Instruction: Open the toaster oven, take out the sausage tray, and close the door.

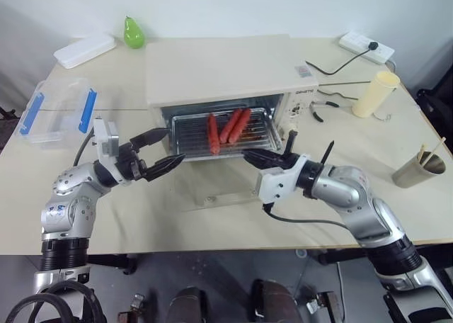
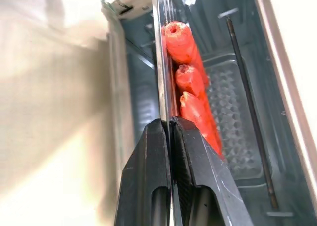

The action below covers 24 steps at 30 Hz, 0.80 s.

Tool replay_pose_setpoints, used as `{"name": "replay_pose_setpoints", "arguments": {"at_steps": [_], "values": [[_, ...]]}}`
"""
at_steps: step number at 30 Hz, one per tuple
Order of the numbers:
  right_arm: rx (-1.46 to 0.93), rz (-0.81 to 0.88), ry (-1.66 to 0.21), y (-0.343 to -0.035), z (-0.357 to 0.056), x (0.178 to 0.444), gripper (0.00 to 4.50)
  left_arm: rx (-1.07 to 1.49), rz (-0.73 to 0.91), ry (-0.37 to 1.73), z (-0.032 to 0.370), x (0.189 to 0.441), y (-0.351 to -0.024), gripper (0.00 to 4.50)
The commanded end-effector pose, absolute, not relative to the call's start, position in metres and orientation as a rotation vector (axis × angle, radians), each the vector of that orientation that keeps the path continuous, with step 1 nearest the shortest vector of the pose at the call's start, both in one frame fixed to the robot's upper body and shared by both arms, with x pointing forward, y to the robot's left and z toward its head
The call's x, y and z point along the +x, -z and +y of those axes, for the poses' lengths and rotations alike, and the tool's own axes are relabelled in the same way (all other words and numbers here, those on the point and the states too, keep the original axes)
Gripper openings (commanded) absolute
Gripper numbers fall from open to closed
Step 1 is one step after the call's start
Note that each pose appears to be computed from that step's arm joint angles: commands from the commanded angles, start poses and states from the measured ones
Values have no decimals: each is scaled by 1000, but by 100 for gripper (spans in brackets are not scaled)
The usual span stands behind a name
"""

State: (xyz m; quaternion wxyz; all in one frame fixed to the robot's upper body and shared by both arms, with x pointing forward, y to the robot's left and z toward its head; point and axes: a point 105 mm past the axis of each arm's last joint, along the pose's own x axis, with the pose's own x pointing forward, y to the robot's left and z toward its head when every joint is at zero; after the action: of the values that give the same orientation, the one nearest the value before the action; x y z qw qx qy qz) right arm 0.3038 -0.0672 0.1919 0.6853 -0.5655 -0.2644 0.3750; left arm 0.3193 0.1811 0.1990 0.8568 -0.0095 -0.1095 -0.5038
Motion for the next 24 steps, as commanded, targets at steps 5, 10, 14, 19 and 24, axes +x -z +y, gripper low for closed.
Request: {"name": "replay_pose_setpoints", "arguments": {"at_steps": [5,10,14,19,24], "values": [[-1292,-714,-832,-201,-70,281,12,-126,-146,971,195,315,-208,450],[-1322,-709,-839,-197,-80,279,12,-311,70,946,200,300,-203,450],[-1350,-719,-856,-197,-85,278,12,-402,184,955,189,296,-197,450],[-1357,-751,-883,-198,-83,276,12,-501,232,963,180,297,-197,450],[-1346,-839,-928,-204,-74,269,12,-586,285,977,172,298,-186,450]]}}
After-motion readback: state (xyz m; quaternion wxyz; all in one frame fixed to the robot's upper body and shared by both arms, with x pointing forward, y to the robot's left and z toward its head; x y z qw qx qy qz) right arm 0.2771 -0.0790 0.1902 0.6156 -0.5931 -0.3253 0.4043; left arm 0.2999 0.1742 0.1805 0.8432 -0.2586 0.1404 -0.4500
